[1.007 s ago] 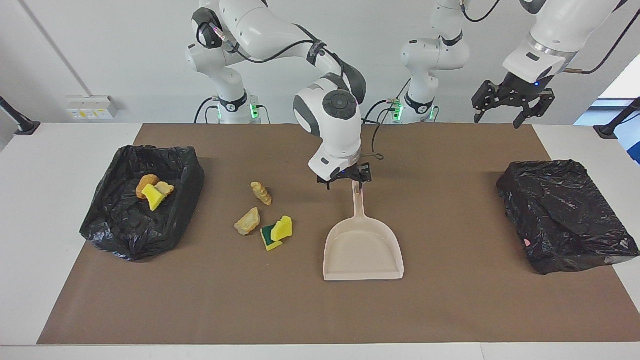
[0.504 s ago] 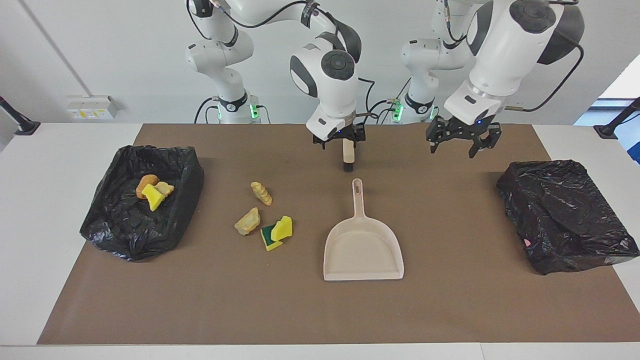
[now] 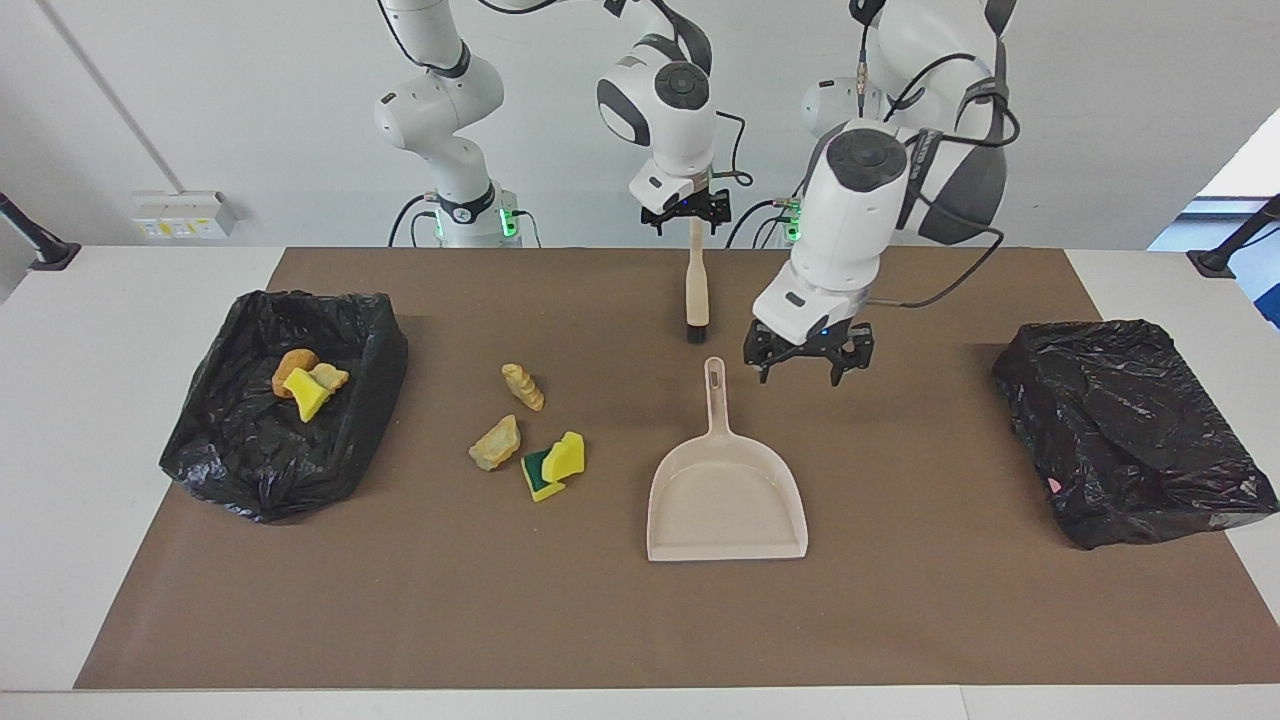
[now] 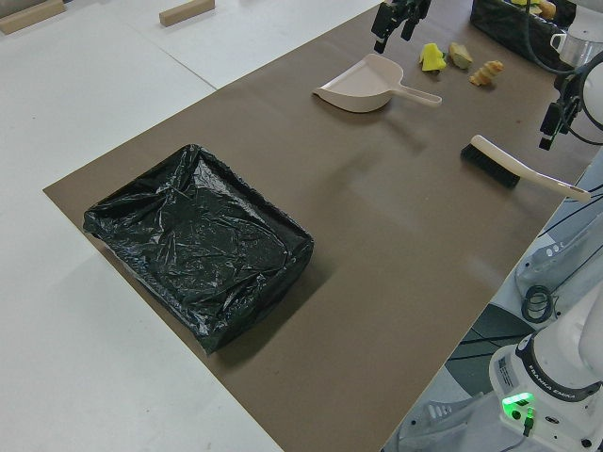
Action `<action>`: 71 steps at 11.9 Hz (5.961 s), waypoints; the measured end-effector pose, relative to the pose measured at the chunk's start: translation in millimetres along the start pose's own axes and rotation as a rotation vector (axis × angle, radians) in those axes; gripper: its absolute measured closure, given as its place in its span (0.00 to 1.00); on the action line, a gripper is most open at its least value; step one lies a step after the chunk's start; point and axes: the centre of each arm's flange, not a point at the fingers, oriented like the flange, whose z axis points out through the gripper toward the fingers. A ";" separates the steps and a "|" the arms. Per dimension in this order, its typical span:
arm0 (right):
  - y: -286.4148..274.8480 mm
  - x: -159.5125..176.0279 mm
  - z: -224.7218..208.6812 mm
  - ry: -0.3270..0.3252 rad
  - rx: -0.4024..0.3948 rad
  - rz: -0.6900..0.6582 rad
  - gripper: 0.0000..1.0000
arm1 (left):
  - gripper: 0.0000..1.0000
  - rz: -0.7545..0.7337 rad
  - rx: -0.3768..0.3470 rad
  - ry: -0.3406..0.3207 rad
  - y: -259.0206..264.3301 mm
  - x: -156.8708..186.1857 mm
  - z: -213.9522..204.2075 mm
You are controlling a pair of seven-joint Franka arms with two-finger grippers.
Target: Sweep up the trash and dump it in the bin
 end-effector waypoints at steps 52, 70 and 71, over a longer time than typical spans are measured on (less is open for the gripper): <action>280.3 280.9 -53.7 -0.006 -0.340 -0.173 0.73 | 0.69 1.281 0.026 -0.165 46.2 -94.5 98.2; 229.7 237.7 -124.4 -0.174 0.230 -0.234 0.73 | 0.69 1.254 0.031 -0.182 22.7 -95.3 111.8; 245.5 230.6 -140.1 -0.149 0.127 -0.191 0.73 | 0.69 1.252 0.030 -0.180 20.6 -94.6 112.8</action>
